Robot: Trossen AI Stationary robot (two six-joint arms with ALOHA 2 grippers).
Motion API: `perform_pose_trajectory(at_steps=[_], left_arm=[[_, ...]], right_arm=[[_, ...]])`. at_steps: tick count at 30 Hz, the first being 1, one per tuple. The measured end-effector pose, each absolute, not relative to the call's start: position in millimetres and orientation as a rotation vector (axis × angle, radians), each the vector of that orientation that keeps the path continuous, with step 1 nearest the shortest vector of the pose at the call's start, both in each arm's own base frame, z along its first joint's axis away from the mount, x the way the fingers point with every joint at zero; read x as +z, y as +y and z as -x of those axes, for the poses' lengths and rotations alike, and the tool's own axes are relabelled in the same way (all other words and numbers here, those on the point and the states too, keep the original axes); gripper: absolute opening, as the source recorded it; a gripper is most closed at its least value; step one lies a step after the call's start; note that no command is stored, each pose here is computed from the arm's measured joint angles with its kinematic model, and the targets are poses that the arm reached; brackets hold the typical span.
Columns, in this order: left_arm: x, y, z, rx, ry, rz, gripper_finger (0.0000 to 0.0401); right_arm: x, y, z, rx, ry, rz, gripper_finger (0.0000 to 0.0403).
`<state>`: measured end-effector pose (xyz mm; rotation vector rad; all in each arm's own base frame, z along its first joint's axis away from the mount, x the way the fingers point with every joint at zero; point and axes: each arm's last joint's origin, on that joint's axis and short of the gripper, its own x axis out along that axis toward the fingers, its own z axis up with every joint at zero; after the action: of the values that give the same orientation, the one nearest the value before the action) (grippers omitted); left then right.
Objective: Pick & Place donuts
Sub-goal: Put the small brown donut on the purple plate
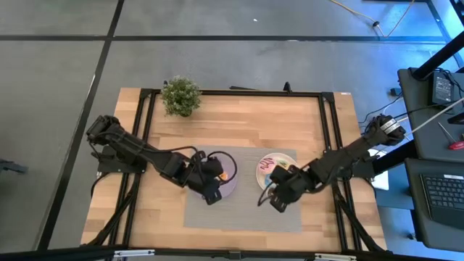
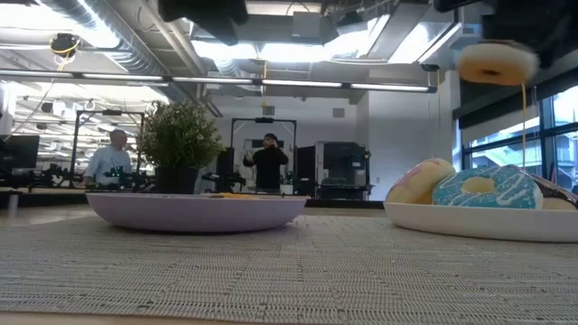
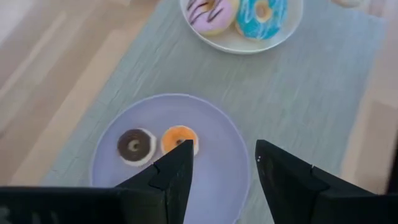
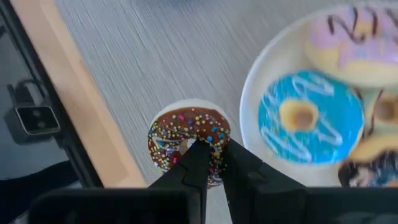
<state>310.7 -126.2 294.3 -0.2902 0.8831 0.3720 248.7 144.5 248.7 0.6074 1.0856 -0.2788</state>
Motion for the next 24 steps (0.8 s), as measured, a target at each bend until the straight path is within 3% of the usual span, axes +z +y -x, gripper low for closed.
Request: perform_pose_trajectory(at_steps=[7, 18, 24], left_arm=[[298, -140, -300, 0.378, 0.850, 0.259, 0.0168], [349, -130, -267, 0.331, 0.651, 0.243, 0.0168], [345, -121, -252, 0.286, 0.516, 0.247, 0.0168]], right_arm=[[257, 132, -271, -0.171, 0.949, -0.581, 0.0041], [277, 110, -309, -0.036, 0.633, -0.532, 0.0036], [281, 109, -343, 0.002, 0.624, -0.414, 0.0030]])
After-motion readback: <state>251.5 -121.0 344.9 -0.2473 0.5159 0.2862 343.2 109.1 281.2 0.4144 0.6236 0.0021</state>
